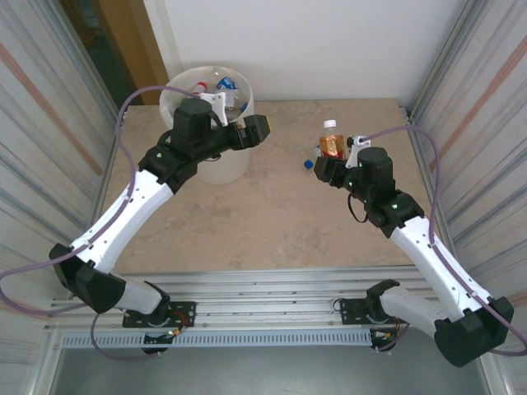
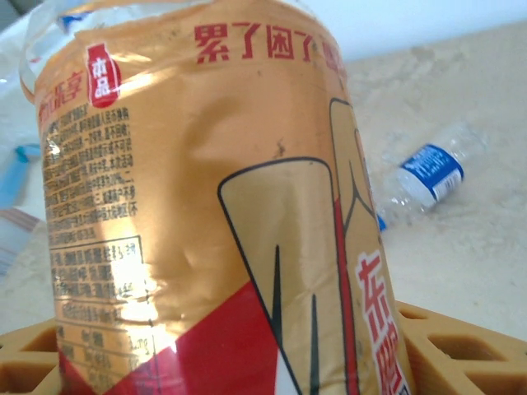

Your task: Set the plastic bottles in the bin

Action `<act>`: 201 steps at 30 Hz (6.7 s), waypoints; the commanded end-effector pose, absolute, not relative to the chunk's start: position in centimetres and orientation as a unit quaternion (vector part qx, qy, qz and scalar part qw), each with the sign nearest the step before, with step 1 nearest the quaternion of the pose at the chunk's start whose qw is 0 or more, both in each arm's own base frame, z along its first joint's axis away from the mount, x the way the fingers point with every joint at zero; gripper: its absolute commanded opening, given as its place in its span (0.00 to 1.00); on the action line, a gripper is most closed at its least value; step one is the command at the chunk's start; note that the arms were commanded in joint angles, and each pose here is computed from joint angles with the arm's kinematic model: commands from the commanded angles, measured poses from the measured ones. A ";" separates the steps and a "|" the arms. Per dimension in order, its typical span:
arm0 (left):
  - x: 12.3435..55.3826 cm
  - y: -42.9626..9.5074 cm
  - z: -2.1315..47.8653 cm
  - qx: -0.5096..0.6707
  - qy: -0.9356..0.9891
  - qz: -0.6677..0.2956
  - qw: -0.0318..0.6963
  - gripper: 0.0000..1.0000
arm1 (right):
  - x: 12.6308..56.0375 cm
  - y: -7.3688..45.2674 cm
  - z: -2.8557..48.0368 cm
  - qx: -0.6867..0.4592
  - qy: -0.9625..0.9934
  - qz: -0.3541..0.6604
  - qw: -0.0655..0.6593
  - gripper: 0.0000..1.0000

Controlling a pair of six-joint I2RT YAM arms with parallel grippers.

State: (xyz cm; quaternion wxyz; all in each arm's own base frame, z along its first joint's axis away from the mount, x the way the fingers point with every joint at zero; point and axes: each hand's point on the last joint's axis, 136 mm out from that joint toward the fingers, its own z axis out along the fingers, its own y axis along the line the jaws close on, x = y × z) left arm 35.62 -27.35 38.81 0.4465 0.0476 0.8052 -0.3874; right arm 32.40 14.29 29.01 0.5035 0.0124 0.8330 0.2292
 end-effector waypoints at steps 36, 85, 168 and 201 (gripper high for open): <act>33.9 -34.7 40.7 0.105 0.755 -0.487 0.427 0.28 | 31.5 24.9 37.6 -0.159 0.741 0.323 0.567 0.85; 53.5 -13.2 36.5 -0.154 0.839 -0.276 0.443 0.83 | 31.4 12.4 29.9 0.059 0.854 0.176 0.486 0.98; 30.0 -15.2 33.6 -0.062 0.818 -0.242 0.518 0.99 | 54.7 13.4 3.0 0.195 0.949 0.018 0.247 0.84; 30.2 -22.3 37.0 0.031 0.794 -0.385 0.470 0.99 | 38.3 24.0 28.9 -0.136 0.801 0.255 0.525 0.26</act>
